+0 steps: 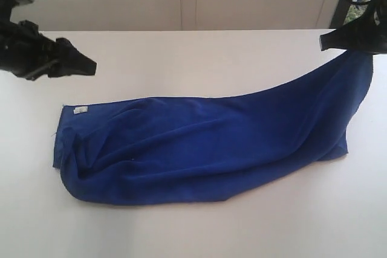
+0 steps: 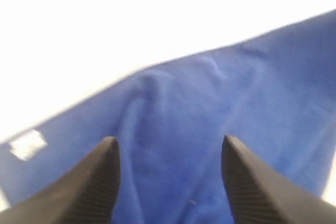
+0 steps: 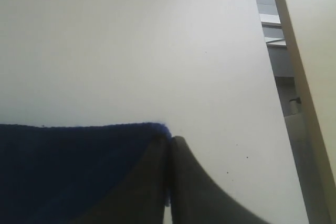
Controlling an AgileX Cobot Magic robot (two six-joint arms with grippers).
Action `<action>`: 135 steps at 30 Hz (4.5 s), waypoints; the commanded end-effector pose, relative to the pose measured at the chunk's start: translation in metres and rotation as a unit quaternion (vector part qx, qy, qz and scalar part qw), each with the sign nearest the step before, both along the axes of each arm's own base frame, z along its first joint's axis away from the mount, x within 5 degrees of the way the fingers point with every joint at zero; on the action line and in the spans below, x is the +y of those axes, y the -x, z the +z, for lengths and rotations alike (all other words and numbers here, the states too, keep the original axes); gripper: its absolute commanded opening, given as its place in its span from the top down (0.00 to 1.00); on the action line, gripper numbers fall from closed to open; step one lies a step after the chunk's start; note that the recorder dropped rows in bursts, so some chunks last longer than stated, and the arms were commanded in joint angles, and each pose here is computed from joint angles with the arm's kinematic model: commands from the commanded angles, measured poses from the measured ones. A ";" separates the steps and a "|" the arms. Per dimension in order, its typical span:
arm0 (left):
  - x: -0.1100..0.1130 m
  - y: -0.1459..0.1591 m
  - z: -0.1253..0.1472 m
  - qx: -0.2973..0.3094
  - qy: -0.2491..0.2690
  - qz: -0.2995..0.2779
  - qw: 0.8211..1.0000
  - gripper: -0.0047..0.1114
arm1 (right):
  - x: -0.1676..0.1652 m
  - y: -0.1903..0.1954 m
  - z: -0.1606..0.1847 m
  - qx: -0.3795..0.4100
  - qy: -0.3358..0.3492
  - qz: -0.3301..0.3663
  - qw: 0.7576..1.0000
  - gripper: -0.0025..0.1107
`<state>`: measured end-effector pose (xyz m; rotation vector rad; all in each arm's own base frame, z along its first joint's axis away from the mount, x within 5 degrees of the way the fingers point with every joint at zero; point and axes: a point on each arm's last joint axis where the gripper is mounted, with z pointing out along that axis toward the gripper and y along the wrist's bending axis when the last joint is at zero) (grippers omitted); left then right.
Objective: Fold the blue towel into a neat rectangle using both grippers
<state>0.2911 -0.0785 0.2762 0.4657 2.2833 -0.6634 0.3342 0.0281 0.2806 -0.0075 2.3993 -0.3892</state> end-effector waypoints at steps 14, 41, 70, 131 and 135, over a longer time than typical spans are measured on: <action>0.018 -0.069 -0.078 0.063 -0.117 0.090 0.987 0.50 | 0.001 -0.001 0.000 -0.009 -0.016 0.001 1.000 0.98; 0.022 -0.100 -0.144 0.094 -0.184 0.073 0.976 0.50 | 0.001 -0.001 0.000 -0.008 -0.020 0.000 1.000 0.98; 0.019 -0.057 -0.023 0.017 -0.167 0.027 0.985 0.96 | -0.002 0.013 0.013 -0.002 -0.027 -0.026 0.999 0.98; 0.044 0.083 -0.029 0.022 -0.104 0.188 0.976 0.96 | -0.001 0.113 0.006 -0.033 -0.086 0.087 0.992 0.98; 0.045 0.064 -0.047 0.030 -0.110 0.203 0.973 0.96 | 0.004 0.092 -0.014 -0.020 -0.092 0.093 0.991 0.98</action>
